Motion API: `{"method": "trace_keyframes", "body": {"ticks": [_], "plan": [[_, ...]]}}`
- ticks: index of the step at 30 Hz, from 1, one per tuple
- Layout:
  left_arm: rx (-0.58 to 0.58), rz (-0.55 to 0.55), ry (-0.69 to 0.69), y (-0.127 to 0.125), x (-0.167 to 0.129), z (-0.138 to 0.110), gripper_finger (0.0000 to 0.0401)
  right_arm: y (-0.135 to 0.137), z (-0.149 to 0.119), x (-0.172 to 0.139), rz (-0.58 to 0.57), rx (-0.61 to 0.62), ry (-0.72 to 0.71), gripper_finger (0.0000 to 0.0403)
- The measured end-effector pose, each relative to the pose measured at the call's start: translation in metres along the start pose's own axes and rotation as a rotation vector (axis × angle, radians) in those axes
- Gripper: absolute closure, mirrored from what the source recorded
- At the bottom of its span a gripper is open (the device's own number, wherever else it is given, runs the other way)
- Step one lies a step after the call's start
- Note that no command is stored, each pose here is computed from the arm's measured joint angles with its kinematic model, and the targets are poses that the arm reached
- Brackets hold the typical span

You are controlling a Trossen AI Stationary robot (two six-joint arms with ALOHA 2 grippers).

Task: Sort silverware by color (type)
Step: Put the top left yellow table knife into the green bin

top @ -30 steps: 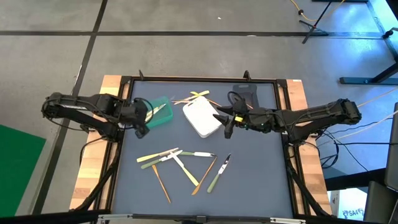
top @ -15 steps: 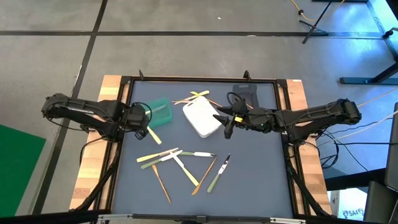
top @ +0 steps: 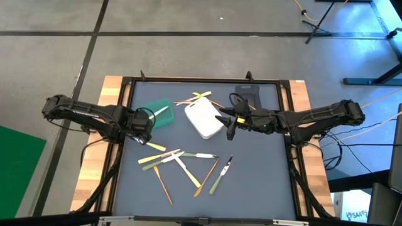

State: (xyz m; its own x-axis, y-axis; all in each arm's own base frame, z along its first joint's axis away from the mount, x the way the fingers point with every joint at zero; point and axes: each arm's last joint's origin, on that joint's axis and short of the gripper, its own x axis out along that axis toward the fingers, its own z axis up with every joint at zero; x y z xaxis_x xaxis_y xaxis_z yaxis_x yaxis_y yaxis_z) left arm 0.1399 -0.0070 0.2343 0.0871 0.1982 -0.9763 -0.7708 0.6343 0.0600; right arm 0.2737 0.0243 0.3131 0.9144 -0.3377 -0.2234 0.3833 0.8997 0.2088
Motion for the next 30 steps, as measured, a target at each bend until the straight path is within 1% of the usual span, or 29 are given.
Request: {"method": "trace_keyframes", "body": {"ticks": [6,9,13,16,19,23,26,30], "plan": [[0.001,-0.041,0.045,-0.002,0.000,-0.001,0.0399,0.000,0.000,0.000,0.000,0.000,0.000,0.0230],[0.042,-0.078,0.077,-0.003,0.000,-0.002,0.0399,0.000,0.000,0.000,0.000,0.000,0.000,0.0230],[0.111,-0.193,0.078,-0.011,-0.001,0.002,0.0399,0.000,0.000,0.000,0.000,0.000,0.001,0.0230],[0.159,-0.301,0.024,-0.020,-0.003,0.007,0.0394,0.000,0.000,0.000,0.000,0.000,0.001,0.0230],[0.182,-0.374,-0.029,-0.027,-0.005,0.012,0.0367,0.000,0.000,0.000,0.000,0.000,0.001,0.0230],[0.231,-0.392,-0.057,-0.034,-0.002,0.016,0.0316,0.000,0.000,0.000,0.000,-0.001,0.002,0.0230],[0.335,-0.382,-0.066,-0.040,0.002,0.017,0.0280,0.000,-0.001,0.000,-0.002,-0.003,0.005,0.0230],[0.537,-0.371,-0.078,-0.052,0.010,0.016,0.0254,-0.001,-0.002,0.000,-0.006,-0.010,0.019,0.0230]]}}
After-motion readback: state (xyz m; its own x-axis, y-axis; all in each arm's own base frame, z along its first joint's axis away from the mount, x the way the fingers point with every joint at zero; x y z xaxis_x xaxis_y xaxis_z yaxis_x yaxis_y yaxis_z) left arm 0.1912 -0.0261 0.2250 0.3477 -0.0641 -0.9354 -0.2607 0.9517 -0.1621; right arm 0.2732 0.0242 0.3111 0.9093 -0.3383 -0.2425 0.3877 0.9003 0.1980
